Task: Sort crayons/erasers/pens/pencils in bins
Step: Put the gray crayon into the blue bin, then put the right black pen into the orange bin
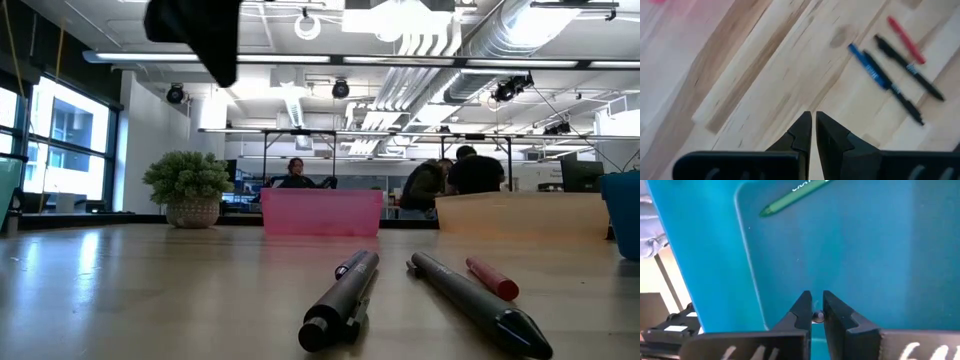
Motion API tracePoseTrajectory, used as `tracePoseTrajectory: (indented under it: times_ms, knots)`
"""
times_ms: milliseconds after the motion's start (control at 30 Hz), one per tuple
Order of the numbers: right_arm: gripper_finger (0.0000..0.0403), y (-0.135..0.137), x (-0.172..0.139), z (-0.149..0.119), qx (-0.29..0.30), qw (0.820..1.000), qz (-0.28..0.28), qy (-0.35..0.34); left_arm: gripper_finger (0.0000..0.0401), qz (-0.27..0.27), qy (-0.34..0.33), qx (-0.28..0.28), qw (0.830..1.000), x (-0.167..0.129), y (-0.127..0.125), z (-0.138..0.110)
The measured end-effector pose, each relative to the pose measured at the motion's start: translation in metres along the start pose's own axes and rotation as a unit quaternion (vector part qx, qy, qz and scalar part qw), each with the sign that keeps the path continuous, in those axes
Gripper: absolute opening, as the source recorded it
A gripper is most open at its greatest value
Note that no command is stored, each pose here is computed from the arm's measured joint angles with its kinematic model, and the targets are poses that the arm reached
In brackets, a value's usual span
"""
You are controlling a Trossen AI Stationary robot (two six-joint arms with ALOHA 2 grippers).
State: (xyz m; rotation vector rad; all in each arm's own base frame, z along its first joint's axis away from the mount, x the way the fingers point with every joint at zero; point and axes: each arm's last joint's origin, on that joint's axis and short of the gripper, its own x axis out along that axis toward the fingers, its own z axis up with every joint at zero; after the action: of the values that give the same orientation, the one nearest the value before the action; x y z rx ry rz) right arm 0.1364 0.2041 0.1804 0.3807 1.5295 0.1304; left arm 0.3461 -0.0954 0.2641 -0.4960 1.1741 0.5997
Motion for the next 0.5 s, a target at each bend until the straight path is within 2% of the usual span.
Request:
tracePoseTrajectory:
  times_ms: [200,500]
  knots:
    - [0.003,-0.003,-0.001,0.007,0.016,1.0,0.0,-0.005,0.0014,0.032,0.019,0.002,0.999,-0.004,0.0,-0.015]
    - [0.0118,-0.006,-0.002,0.013,0.045,0.999,-0.002,-0.014,0.0015,0.068,0.04,0.014,0.997,-0.005,0.006,-0.022]
